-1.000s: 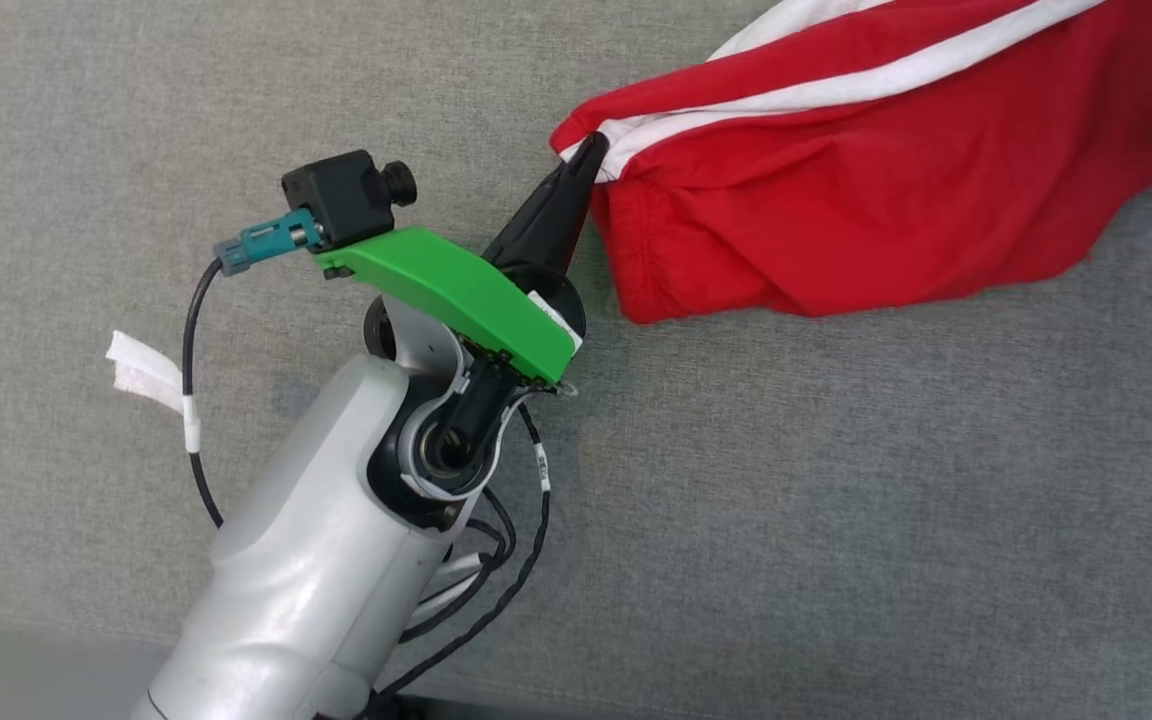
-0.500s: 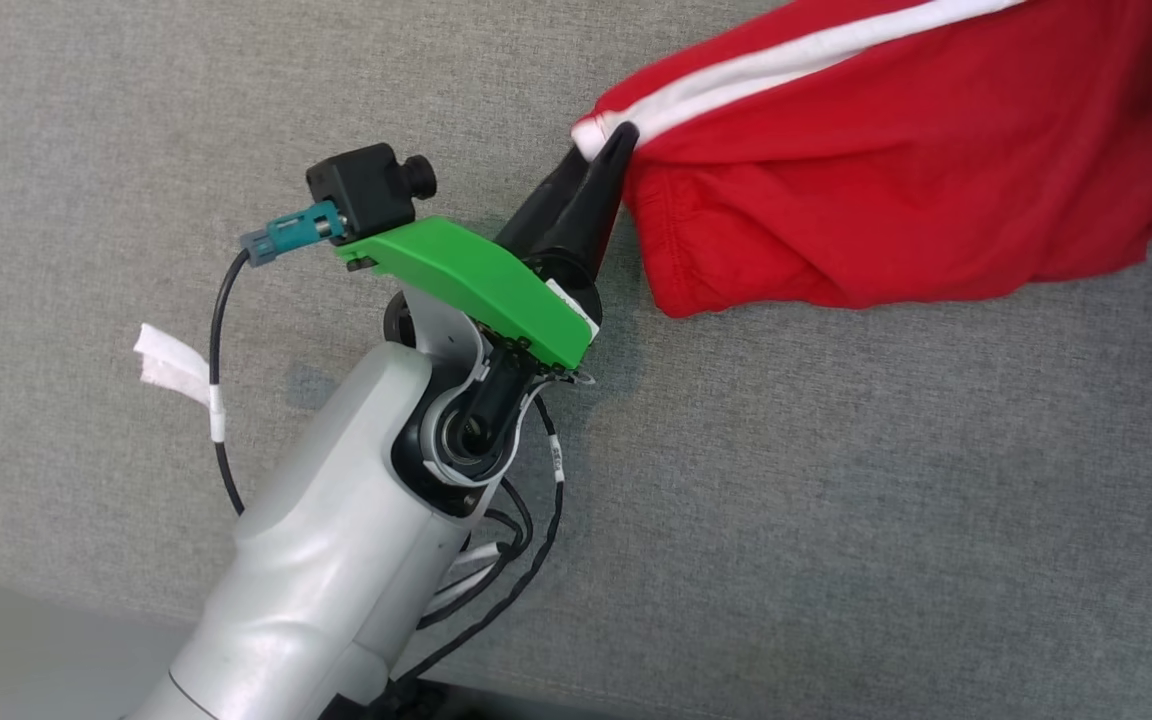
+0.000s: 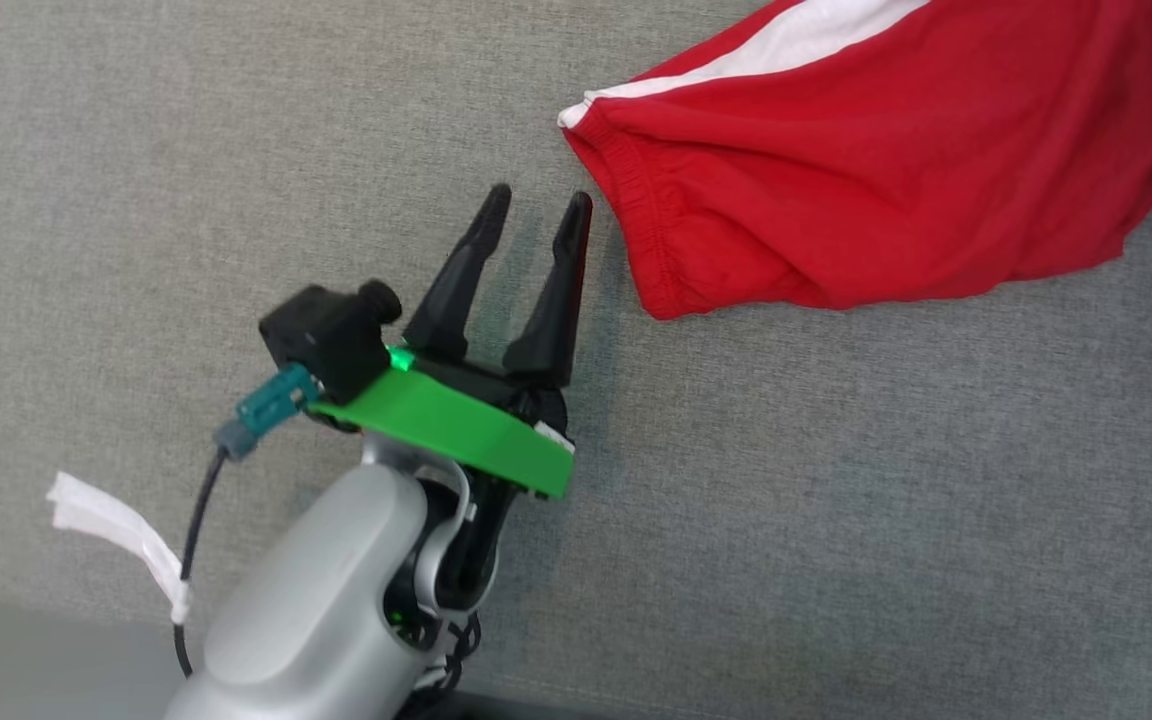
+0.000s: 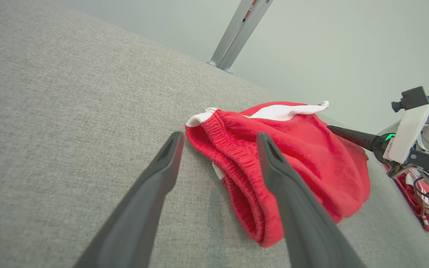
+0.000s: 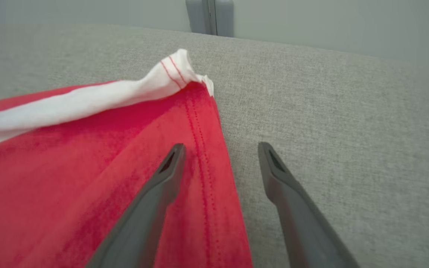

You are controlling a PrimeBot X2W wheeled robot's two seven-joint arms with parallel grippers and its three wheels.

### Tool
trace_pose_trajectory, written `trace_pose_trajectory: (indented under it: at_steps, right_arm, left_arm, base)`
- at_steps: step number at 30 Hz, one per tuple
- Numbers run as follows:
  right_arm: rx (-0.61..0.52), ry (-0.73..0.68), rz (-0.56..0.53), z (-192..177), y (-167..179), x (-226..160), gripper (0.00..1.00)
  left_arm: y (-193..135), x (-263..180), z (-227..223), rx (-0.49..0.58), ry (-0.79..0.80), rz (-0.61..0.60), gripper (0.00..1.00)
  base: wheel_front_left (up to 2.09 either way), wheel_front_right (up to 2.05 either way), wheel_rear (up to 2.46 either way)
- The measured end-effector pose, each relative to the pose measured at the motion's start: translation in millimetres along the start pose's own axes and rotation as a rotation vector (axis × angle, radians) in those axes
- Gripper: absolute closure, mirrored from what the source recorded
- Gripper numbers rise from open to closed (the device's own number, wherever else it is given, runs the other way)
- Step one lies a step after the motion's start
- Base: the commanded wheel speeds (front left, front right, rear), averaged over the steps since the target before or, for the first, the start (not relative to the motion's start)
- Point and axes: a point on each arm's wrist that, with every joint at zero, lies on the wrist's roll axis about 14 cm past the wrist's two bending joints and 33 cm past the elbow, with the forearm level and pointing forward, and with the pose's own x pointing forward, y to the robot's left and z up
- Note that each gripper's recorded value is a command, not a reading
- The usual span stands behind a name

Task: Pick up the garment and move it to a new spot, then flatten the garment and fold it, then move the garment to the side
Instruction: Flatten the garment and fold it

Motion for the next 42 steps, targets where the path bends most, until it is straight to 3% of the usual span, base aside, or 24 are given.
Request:
trace_pose_trajectory:
  at_steps: [5,7,9,14,19,26,31,35,42]
  right_arm:
    - [0.009,0.095,0.004,-22.6,5.0,7.8,0.0]
    - [0.043,0.11,0.016,-25.1,8.8,9.2,0.0]
    - [0.137,0.089,0.037,-21.9,13.4,9.3,1.0]
    - [0.313,0.061,0.112,-19.2,33.0,0.0,1.0]
    - [0.413,-0.023,0.018,-13.1,-6.1,-26.4,1.0]
    - [0.46,-0.133,-0.122,0.6,-60.1,-75.0,1.0]
    - [0.437,-0.222,-0.15,24.8,-72.3,-106.6,1.0]
    - [0.39,-0.259,-0.066,51.0,-40.9,-115.5,1.0]
    - [0.308,-0.176,0.2,61.6,84.8,-89.0,1.0]
  left_arm:
    - [2.9,-13.1,-2.4,0.036,-0.028,0.03,0.0]
    - [3.3,-15.3,7.6,0.098,-0.068,0.027,0.0]
    - [4.3,-19.3,14.8,0.163,-0.101,0.031,0.0]
    - [14.8,-37.2,21.0,0.211,-0.142,0.077,0.0]
    - [24.2,-58.3,16.4,0.208,-0.142,0.114,0.0]
    - [22.5,-84.2,9.8,0.195,-0.133,0.114,0.0]
    - [17.7,-98.1,9.9,0.184,-0.14,0.109,0.0]
    - [9.2,-104.2,14.6,0.172,-0.16,0.094,0.0]
    - [7.9,-113.1,14.4,0.167,-0.162,0.103,0.0]
  base:
    - [0.0,0.0,0.0]
    - [0.0,0.0,0.0]
    - [0.0,0.0,0.0]
    - [0.0,0.0,0.0]
    - [0.0,0.0,0.0]
    - [0.0,0.0,0.0]
    - [0.0,0.0,0.0]
    - [0.0,0.0,0.0]
    - [0.0,0.0,0.0]
